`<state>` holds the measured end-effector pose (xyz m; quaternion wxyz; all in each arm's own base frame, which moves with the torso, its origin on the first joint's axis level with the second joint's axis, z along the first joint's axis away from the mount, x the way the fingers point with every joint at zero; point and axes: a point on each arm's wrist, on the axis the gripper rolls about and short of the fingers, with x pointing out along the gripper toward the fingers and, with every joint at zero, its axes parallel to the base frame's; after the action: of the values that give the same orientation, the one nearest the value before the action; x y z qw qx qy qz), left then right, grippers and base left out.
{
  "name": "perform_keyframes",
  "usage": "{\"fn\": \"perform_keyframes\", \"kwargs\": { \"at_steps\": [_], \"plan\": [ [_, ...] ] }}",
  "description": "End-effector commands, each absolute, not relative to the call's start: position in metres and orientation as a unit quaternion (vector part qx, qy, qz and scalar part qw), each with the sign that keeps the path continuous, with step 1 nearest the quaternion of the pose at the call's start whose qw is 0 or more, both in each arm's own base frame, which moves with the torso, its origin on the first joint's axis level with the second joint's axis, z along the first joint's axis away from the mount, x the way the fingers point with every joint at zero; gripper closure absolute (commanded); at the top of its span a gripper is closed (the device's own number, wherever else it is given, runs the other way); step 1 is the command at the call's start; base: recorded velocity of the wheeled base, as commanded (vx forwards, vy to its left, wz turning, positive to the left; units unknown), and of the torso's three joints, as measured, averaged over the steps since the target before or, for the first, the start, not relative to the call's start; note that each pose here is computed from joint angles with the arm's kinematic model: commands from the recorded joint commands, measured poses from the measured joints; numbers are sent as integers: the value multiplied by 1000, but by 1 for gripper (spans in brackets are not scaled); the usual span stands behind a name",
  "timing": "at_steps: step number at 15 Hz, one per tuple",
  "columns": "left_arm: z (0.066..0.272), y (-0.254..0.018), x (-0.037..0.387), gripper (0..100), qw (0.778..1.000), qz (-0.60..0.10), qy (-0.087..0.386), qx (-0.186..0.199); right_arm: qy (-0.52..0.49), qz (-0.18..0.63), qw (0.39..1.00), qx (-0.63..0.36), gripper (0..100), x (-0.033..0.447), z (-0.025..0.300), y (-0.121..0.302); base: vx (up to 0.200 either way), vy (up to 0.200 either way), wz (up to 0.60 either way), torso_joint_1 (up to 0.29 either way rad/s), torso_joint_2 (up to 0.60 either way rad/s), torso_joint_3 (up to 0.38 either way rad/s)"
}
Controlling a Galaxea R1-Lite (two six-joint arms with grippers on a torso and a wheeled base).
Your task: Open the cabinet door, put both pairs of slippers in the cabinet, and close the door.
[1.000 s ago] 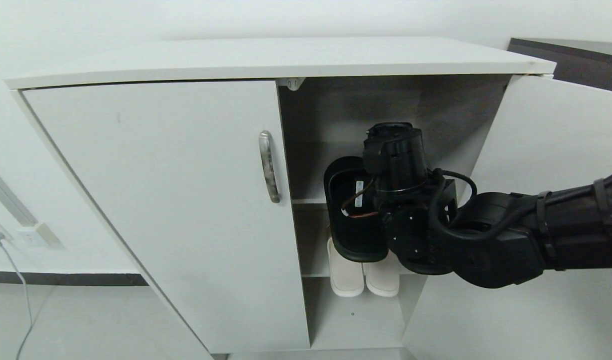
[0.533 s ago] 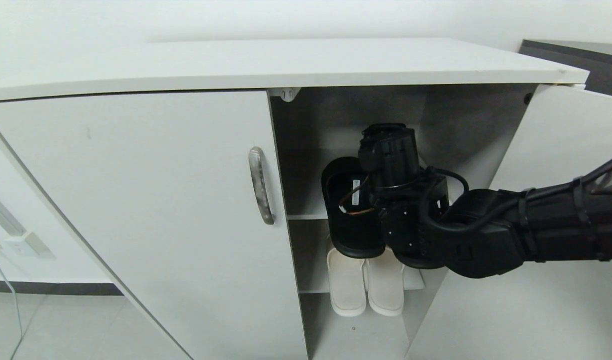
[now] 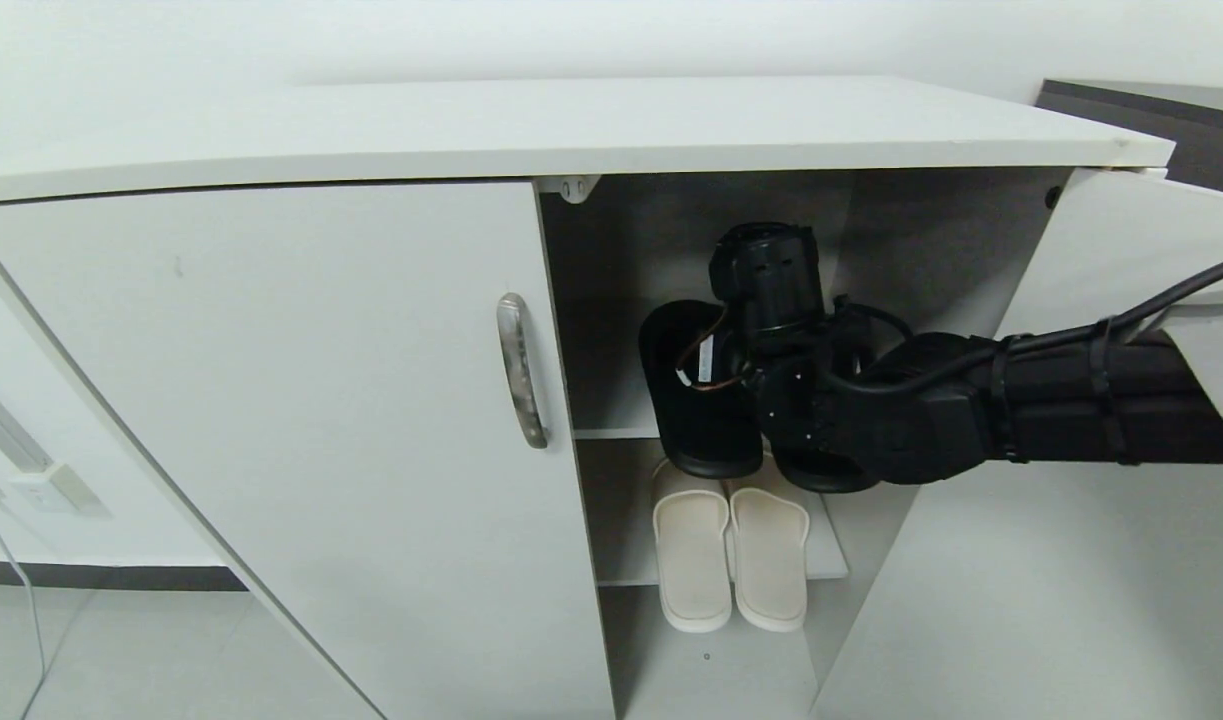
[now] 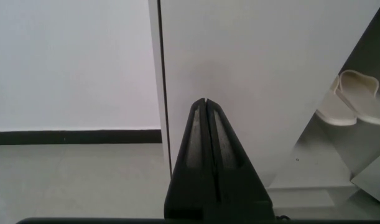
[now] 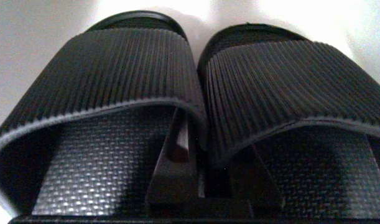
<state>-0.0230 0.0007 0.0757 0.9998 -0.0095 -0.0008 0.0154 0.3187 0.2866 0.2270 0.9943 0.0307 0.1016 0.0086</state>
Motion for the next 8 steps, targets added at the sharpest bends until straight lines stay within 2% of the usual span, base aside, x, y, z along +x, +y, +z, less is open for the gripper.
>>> {"fn": "perform_keyframes", "kwargs": {
  "at_steps": [1,8],
  "plan": [
    [76,1,-23,100,1000,16,-1,-10,98,8,995,31,100,327,225,291,0,0,0,0,0,0],
    [76,1,-23,100,1000,15,0,-10,80,-15,996,22,100,339,229,294,0,0,0,0,0,0]
  ]
}}
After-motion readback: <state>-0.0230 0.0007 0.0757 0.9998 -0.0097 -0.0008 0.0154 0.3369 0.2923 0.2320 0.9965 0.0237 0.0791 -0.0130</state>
